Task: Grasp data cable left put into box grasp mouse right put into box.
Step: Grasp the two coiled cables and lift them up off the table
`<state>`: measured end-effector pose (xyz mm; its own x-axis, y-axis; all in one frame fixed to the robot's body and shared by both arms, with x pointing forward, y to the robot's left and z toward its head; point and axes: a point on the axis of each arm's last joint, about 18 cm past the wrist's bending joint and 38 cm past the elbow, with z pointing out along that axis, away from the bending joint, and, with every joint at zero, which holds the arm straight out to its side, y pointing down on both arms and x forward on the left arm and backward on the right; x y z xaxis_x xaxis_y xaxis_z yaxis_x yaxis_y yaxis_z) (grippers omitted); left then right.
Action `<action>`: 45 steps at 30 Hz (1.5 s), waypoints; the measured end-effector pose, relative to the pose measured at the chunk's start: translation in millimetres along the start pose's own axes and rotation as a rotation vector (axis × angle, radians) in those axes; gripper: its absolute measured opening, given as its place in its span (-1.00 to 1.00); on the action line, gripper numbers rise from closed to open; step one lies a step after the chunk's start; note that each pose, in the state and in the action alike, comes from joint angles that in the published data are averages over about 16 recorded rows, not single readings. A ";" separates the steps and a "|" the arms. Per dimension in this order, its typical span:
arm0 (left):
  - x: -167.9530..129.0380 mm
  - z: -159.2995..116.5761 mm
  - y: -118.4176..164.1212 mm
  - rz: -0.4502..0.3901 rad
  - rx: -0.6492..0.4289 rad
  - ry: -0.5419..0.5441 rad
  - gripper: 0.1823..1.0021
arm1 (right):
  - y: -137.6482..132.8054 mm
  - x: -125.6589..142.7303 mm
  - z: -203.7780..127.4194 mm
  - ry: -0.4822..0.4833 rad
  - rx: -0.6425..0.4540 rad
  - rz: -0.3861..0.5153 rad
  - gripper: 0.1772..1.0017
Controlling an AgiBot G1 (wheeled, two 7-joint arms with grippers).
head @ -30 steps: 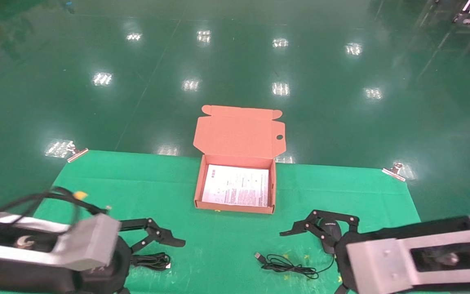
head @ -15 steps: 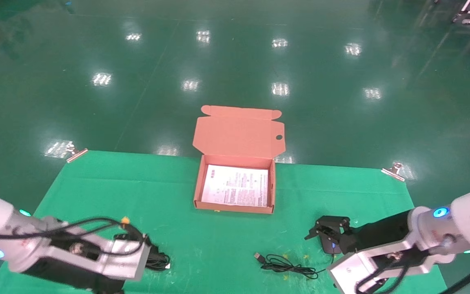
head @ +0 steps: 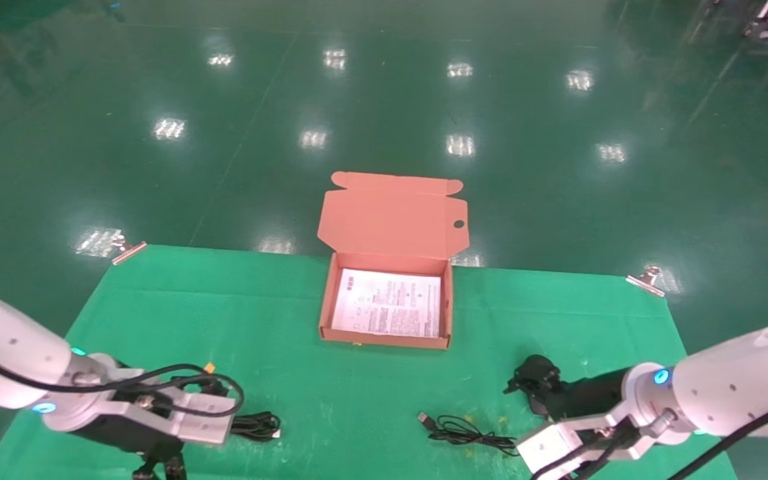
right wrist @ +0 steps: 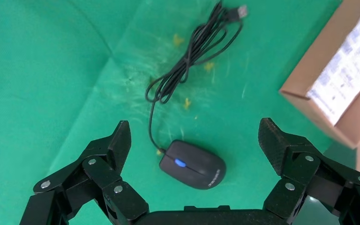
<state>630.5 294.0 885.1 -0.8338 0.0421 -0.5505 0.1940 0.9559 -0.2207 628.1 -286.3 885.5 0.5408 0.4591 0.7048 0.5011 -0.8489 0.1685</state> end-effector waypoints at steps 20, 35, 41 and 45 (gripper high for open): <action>-30.4 47.9 42.6 -0.265 -0.019 -0.057 1.00 | -3.0 -2.3 50.5 0.035 -0.035 0.238 1.00; -37.6 63.2 53.7 -0.312 -0.023 -0.078 1.00 | -3.7 -8.4 86.7 -0.022 -0.005 0.357 1.00; -36.8 66.4 57.2 -0.317 -0.027 -0.080 0.99 | -3.1 -10.9 94.0 -0.033 -0.003 0.366 0.99; -36.3 67.4 58.2 -0.320 -0.026 -0.081 0.95 | -2.9 -11.2 95.7 -0.034 -0.002 0.368 0.97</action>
<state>706.9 328.5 838.0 -0.8063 -0.2834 -0.5192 -0.0852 0.9242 -0.3722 685.2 -263.9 811.2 0.7066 0.1317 0.6953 0.2676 -0.9593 -0.0902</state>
